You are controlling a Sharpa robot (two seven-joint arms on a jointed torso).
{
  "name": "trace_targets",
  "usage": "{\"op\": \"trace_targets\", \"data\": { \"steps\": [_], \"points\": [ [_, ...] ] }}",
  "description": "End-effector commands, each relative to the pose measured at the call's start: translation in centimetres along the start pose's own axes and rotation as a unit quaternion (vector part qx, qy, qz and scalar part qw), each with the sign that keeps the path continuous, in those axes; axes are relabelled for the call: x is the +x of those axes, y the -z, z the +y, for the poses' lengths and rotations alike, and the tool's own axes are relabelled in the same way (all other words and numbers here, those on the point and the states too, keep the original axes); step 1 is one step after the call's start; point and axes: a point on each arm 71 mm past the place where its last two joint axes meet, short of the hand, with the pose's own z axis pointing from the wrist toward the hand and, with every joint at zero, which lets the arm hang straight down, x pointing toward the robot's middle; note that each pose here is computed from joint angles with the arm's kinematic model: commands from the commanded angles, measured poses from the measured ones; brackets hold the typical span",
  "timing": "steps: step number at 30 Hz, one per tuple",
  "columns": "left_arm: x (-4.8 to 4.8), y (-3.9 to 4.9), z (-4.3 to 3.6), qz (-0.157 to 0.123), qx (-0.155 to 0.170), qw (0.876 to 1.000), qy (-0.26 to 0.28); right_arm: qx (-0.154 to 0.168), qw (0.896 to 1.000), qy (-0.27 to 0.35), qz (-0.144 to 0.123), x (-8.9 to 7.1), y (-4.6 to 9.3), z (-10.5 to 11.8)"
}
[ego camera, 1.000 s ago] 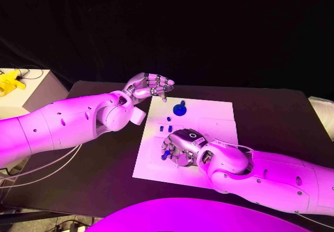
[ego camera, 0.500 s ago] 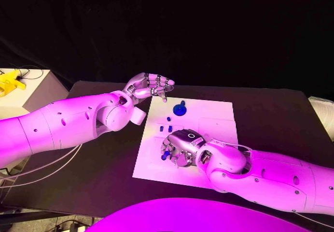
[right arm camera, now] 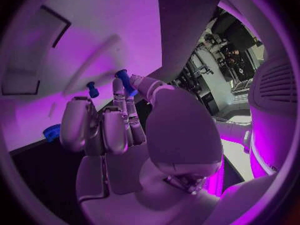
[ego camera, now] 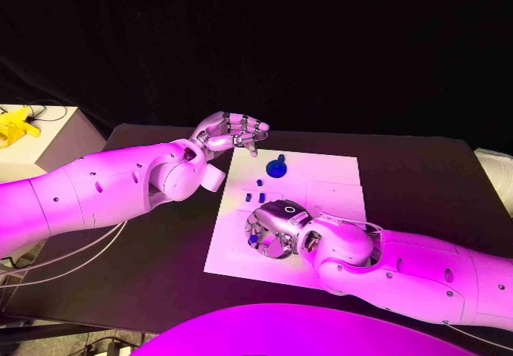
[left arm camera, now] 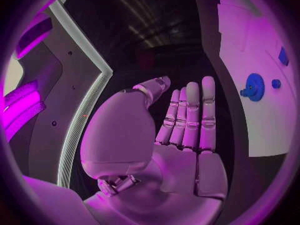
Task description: Assemble the parts on the task board
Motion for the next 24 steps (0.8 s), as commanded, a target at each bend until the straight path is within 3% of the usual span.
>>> {"op": "trace_targets", "data": {
  "steps": [1, 14, 24],
  "points": [
    [0.19, -0.04, -0.09, 0.007, 0.003, 1.000, 0.006, 0.001, 1.000, -0.008, 0.012, 0.6, 0.1, -0.1],
    [0.08, 0.04, -0.06, 0.008, 0.001, 1.000, 0.007, 0.013, 1.000, -0.017, -0.012, 0.2, 0.3, -0.6],
    [0.04, 0.07, -0.04, 0.009, 0.000, 1.000, 0.007, 0.011, 0.996, -0.041, -0.074, -0.7, 0.9, -0.9]
  ]
}}
